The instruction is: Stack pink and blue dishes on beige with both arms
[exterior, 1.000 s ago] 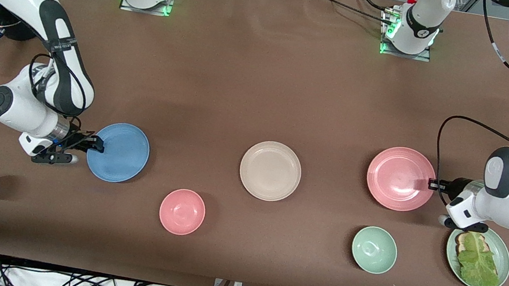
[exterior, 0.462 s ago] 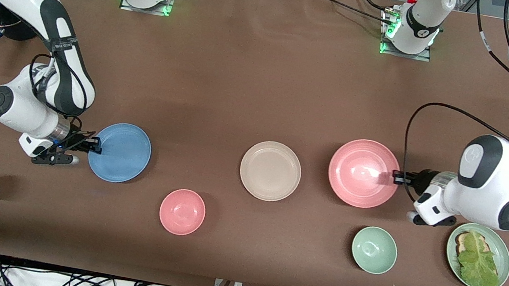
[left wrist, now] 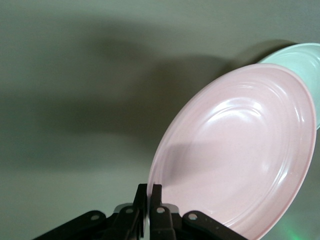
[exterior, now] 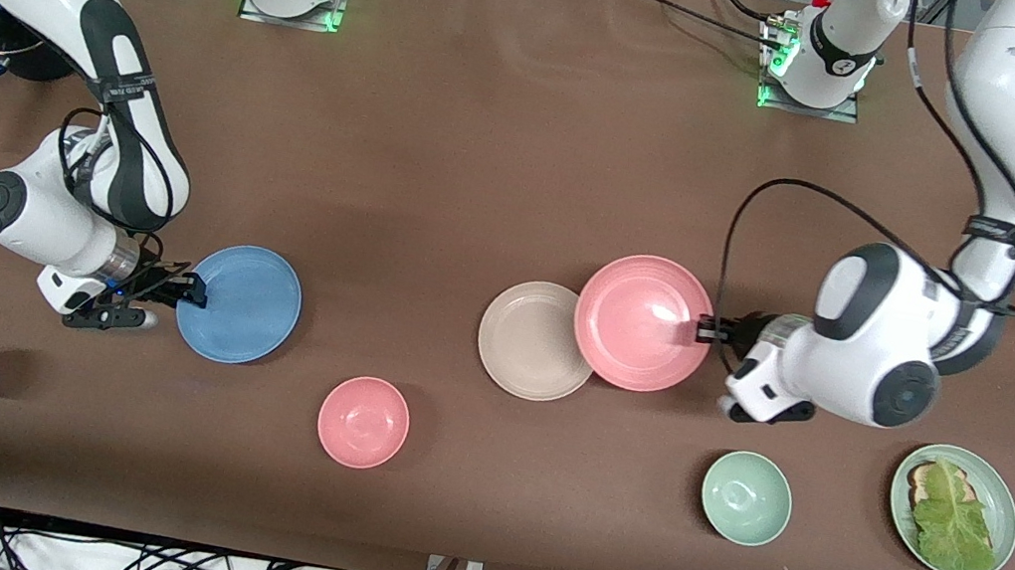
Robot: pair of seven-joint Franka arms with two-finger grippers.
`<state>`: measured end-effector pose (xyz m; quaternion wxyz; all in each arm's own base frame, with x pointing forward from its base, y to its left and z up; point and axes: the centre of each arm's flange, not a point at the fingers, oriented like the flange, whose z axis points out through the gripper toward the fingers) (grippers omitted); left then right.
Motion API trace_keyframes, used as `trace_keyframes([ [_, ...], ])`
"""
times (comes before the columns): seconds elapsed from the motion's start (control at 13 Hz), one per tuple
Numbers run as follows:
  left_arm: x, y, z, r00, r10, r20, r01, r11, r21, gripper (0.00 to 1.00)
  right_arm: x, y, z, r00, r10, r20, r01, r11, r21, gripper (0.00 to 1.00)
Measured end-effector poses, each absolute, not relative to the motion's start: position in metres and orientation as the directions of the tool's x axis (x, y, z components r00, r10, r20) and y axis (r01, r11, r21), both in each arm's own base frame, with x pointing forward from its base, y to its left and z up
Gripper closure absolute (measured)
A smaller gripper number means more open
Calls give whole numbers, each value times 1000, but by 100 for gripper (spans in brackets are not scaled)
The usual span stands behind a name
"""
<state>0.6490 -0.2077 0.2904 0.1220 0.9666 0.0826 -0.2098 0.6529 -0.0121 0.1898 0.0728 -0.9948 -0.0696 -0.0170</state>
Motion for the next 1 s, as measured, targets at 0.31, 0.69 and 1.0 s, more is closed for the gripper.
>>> trace_keyframes([
  [0.31,646,-283,255,928,176,-327,258,-939,227,94,653,-12,191,989,144,46,149,-979,-140,80],
  [0.69,637,-309,245,936,167,-309,240,-946,217,94,663,-10,208,987,158,22,159,-975,-157,95],
  [1.0,639,-304,240,934,176,-311,248,-946,208,87,682,-5,240,984,175,-20,172,-979,-107,95],
])
